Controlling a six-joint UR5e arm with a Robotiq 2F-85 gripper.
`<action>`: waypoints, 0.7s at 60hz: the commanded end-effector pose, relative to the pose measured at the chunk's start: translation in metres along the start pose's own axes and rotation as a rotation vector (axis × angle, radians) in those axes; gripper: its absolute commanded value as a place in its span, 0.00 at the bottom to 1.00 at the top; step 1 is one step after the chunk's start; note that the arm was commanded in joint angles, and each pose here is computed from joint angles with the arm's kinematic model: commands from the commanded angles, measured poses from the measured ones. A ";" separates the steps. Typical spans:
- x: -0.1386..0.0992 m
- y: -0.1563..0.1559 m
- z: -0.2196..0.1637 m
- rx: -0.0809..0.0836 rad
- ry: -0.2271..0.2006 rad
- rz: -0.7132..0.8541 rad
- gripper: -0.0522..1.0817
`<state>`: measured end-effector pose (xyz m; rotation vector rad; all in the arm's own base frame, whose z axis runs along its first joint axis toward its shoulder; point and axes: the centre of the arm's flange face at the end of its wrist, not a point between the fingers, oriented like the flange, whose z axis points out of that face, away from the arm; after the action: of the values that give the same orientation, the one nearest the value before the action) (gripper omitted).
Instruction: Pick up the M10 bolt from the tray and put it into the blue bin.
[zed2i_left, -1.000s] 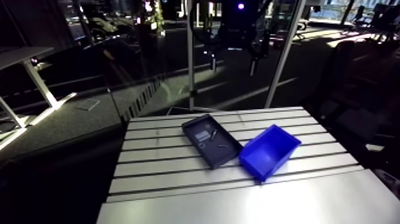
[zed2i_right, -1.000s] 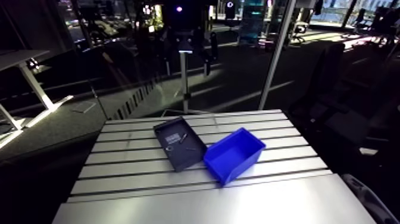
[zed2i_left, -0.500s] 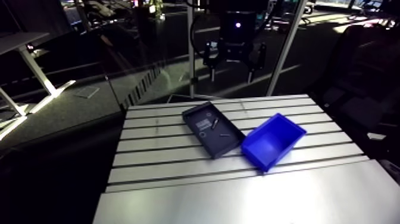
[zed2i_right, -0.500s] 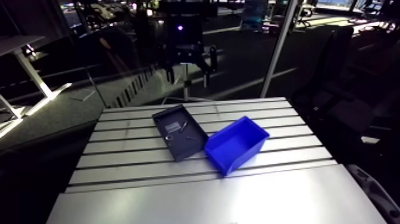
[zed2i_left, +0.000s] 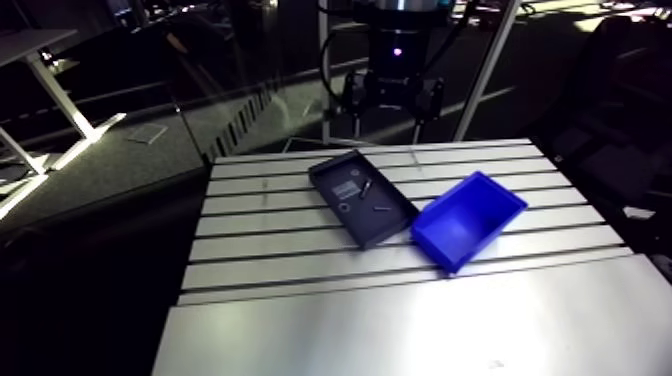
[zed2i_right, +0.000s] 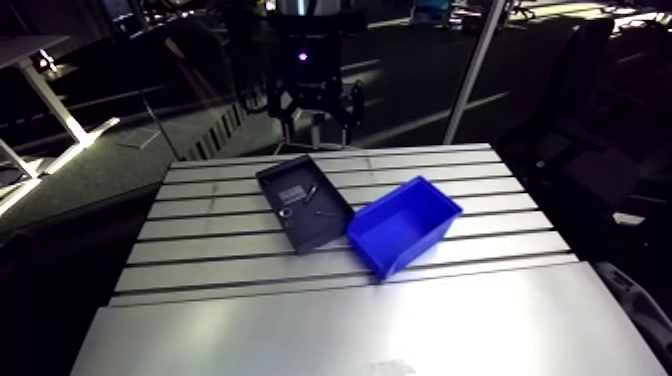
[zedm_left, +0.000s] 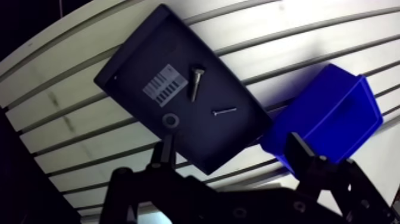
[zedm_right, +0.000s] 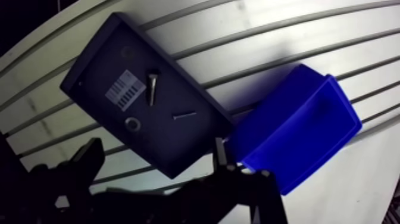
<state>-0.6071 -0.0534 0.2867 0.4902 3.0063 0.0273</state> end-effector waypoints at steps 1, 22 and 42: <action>0.004 -0.011 0.024 -0.014 -0.021 0.004 0.05; 0.010 -0.020 0.046 -0.021 -0.036 0.008 0.05; 0.012 -0.030 0.066 -0.026 -0.053 -0.006 0.10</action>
<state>-0.6197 -0.0739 0.2323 0.4803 2.9663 0.0514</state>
